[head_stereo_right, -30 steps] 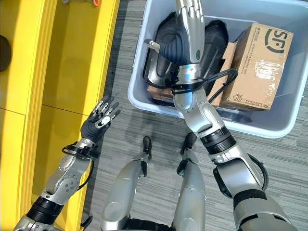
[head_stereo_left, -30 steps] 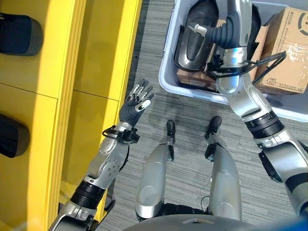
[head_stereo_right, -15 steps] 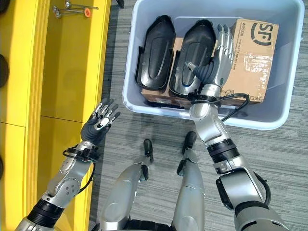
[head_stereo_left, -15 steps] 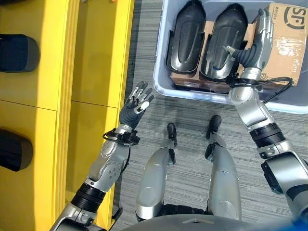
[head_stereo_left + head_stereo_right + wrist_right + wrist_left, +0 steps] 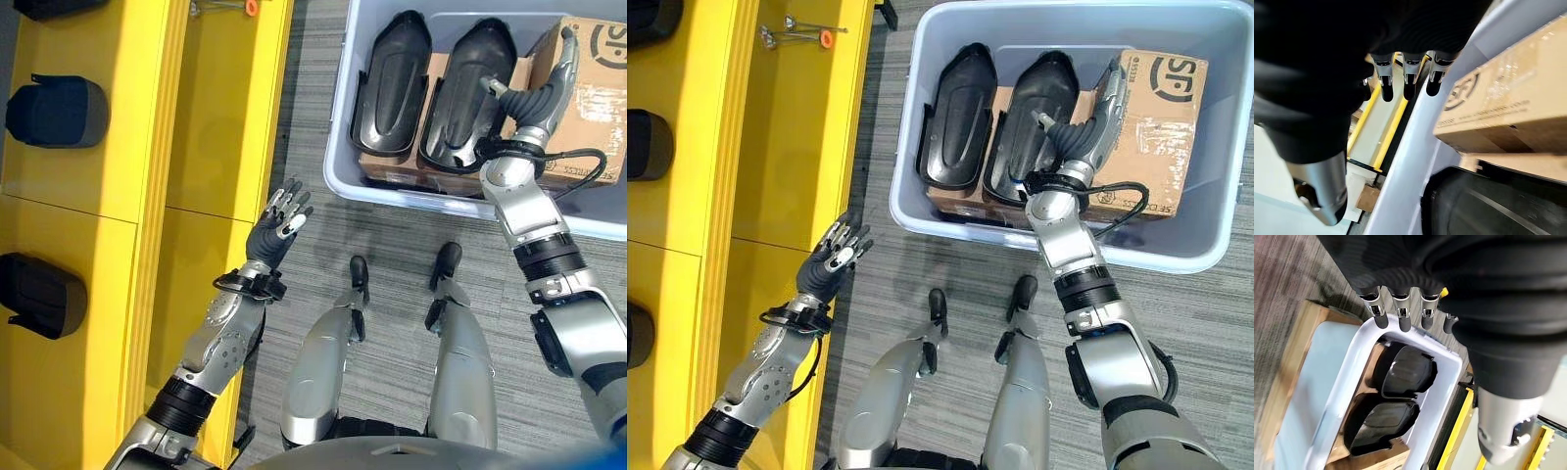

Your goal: Move parts from the plastic box to the shelf.

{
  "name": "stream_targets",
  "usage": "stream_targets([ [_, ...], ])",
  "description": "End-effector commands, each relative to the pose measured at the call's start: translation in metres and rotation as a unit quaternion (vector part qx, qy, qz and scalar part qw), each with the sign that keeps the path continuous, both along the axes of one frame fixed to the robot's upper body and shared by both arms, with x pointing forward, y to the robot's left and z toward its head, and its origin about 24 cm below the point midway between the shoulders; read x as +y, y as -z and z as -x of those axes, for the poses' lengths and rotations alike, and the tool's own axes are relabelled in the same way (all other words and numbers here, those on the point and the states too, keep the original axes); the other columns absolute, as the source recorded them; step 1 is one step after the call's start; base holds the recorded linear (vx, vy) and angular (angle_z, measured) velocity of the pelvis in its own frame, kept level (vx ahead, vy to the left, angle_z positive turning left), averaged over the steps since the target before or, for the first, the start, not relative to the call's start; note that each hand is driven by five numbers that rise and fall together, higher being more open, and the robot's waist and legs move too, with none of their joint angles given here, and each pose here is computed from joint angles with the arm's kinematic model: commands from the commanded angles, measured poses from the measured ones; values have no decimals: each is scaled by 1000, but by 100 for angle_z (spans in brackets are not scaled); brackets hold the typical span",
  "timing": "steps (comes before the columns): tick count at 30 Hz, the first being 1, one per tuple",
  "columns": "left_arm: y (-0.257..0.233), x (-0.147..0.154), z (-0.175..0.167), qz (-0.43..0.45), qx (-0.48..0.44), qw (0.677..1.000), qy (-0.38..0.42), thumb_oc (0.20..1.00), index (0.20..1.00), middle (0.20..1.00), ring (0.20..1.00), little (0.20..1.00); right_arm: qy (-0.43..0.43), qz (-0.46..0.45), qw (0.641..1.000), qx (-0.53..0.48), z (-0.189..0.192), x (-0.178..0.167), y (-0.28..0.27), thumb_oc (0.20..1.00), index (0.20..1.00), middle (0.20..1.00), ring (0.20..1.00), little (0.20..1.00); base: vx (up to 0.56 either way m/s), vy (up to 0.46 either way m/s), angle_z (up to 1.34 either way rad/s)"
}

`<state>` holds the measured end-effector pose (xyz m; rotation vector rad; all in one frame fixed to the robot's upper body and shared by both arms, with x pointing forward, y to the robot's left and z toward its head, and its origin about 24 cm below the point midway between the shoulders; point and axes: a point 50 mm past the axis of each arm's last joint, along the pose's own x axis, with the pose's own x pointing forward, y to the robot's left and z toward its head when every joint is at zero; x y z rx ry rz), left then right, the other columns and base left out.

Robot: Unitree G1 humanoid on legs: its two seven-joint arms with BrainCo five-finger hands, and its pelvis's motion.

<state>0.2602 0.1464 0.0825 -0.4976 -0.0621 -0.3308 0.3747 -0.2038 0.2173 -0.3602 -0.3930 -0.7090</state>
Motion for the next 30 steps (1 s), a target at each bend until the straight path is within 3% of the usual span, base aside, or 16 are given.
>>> stream_targets([
  [1, -15, -16, 9, 27, -34, 999, 21, 1000, 1000, 1000, 1000, 1000, -17, -14, 996, -88, 2, 6, -46, 1000, 1000, 1000, 1000, 1000, 0, 0, 0],
  [22, -21, -23, 4, 16, -33, 999, 25, 1000, 1000, 1000, 1000, 1000, 7, -24, 998, 55, -17, -14, -7, 1000, 1000, 1000, 1000, 1000, 0, -3, 1],
  [30, -26, -24, 0, 12, -39, 999, 26, 1000, 1000, 1000, 1000, 1000, 10, -77, 991, 107, -22, -25, 15, 1000, 1000, 1000, 1000, 1000, -10, -5, 4],
])
